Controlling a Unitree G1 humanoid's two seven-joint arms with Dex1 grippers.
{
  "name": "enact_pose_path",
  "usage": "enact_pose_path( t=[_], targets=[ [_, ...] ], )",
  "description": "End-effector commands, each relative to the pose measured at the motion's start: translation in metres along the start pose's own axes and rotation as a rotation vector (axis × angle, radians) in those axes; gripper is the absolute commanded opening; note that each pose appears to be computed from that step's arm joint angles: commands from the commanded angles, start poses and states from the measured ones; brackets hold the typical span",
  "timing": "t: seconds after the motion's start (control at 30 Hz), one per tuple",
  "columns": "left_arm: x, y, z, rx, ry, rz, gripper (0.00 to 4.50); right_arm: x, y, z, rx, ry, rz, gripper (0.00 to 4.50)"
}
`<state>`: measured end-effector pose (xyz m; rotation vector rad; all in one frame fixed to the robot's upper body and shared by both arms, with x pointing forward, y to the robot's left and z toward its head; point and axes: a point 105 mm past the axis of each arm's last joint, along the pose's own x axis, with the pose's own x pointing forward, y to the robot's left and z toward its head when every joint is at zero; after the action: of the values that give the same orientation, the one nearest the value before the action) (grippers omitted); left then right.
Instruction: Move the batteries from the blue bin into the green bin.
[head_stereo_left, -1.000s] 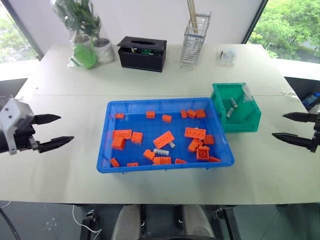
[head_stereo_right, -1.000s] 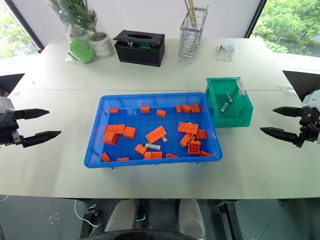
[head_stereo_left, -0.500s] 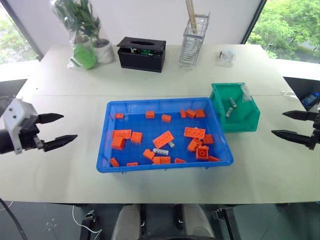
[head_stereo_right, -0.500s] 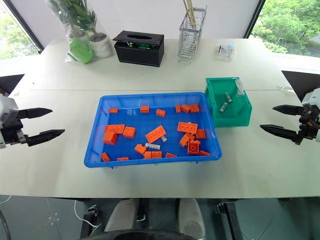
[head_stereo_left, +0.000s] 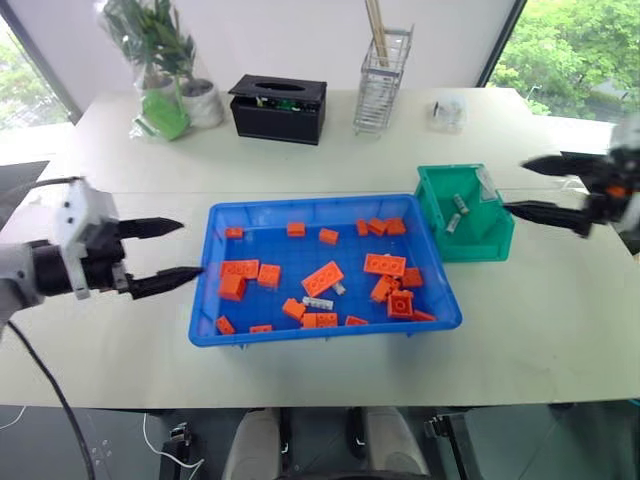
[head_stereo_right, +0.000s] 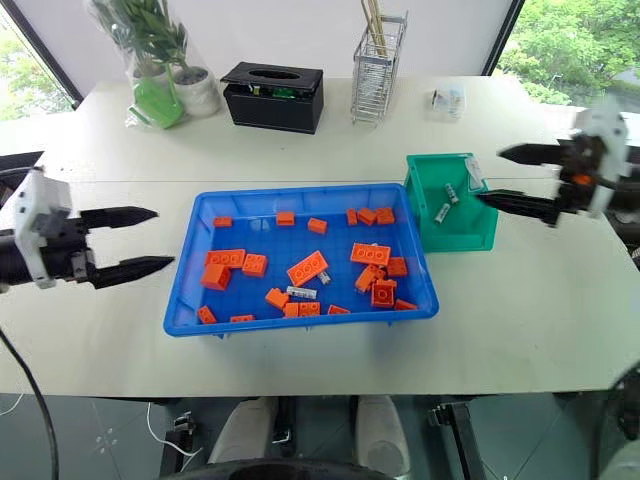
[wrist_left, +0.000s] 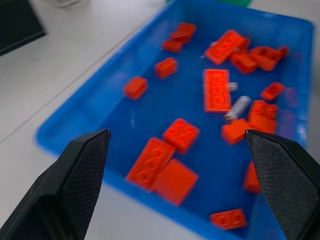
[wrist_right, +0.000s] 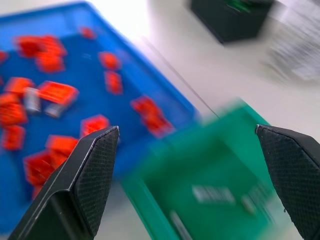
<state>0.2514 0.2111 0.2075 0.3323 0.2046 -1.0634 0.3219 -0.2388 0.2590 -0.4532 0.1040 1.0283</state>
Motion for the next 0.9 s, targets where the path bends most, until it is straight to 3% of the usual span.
enact_pose_path(
  t=[0.03,0.27,0.37,0.5,0.9],
  targets=[
    [0.01,-0.019,0.01,0.057,0.016,-0.124,4.5,0.04,0.017,0.021,-0.091,0.01,0.129,4.47],
    [0.028,-0.033,0.013,0.106,0.015,-0.218,4.5,0.128,0.092,0.027,0.078,-0.021,0.377,4.47],
    [0.028,-0.031,0.014,0.108,0.013,-0.21,4.5,0.15,0.11,0.006,0.113,0.047,0.33,3.58],
    [0.028,-0.026,0.018,0.108,-0.019,-0.171,4.5,0.153,0.113,-0.008,0.152,0.105,0.275,1.59],
    [0.034,-0.025,0.012,0.07,-0.026,-0.195,4.5,0.158,0.13,-0.024,0.141,0.195,0.291,1.59]
  ],
)
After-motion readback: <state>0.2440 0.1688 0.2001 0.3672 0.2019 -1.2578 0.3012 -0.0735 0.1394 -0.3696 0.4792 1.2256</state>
